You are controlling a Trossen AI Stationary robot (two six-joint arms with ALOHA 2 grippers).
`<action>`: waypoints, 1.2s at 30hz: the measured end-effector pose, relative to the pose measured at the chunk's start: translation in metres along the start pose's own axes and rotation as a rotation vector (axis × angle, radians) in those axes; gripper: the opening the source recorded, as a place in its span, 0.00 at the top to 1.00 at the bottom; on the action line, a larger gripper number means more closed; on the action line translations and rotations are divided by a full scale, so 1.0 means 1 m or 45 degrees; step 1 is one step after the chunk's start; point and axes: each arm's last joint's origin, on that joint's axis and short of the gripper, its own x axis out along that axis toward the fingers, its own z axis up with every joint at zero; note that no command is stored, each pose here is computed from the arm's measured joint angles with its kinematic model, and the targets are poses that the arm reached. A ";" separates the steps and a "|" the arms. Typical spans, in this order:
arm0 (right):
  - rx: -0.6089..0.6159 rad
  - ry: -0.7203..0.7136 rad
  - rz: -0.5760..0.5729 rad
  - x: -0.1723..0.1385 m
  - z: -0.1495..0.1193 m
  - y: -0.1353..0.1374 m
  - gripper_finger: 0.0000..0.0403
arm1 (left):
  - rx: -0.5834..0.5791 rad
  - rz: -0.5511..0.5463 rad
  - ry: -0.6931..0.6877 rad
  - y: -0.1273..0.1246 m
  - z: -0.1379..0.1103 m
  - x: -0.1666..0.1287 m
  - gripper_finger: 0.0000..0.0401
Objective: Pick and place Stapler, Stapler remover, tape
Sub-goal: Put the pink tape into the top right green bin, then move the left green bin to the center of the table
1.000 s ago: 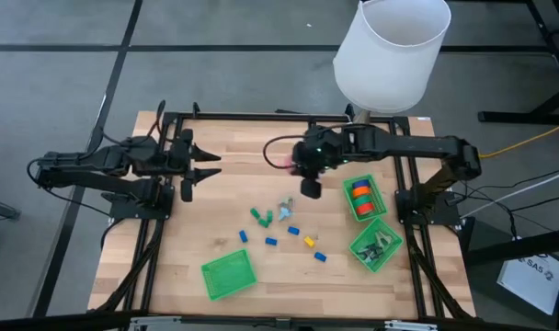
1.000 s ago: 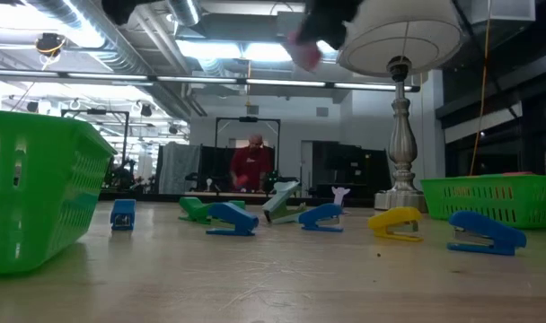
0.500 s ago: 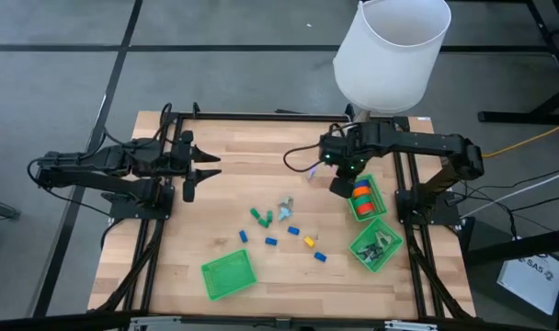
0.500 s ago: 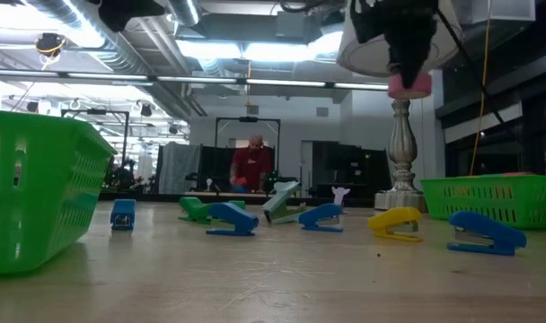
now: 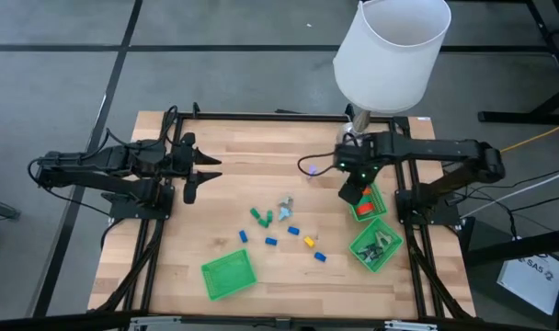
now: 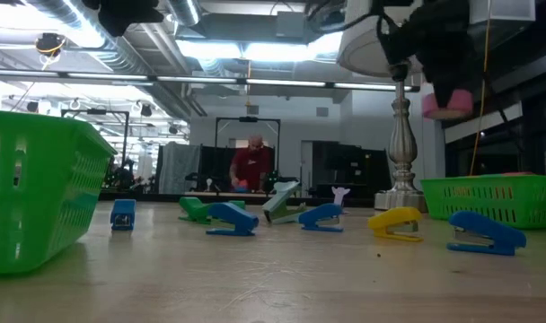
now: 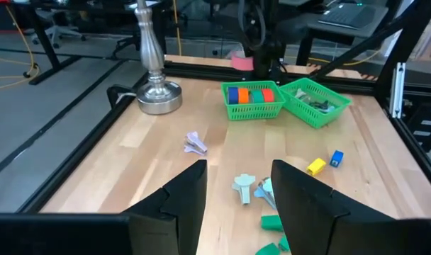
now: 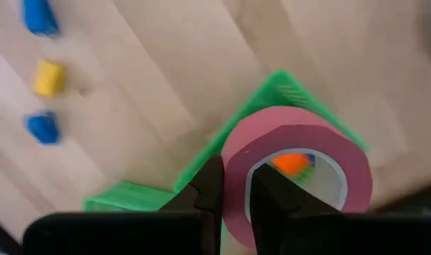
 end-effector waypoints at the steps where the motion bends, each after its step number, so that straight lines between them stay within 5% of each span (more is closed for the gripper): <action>1: 0.026 -0.020 0.036 0.003 -0.004 -0.001 0.89 | 0.000 0.000 0.000 0.000 0.000 0.000 0.61; 14: 0.260 -0.039 0.082 0.057 -0.040 -0.018 0.89 | 0.008 0.004 -0.013 0.000 0.001 0.000 0.61; 18: 0.265 -0.061 0.044 0.068 -0.042 -0.021 0.79 | 0.007 0.005 -0.019 0.000 0.001 0.000 0.61; 23: 0.282 -0.081 0.015 0.069 -0.040 -0.025 0.71 | 0.003 0.012 -0.043 0.000 0.003 0.000 0.61; 36: 0.247 -0.120 0.045 0.051 -0.033 -0.021 0.69 | -0.010 0.007 -0.114 0.000 0.009 0.000 0.61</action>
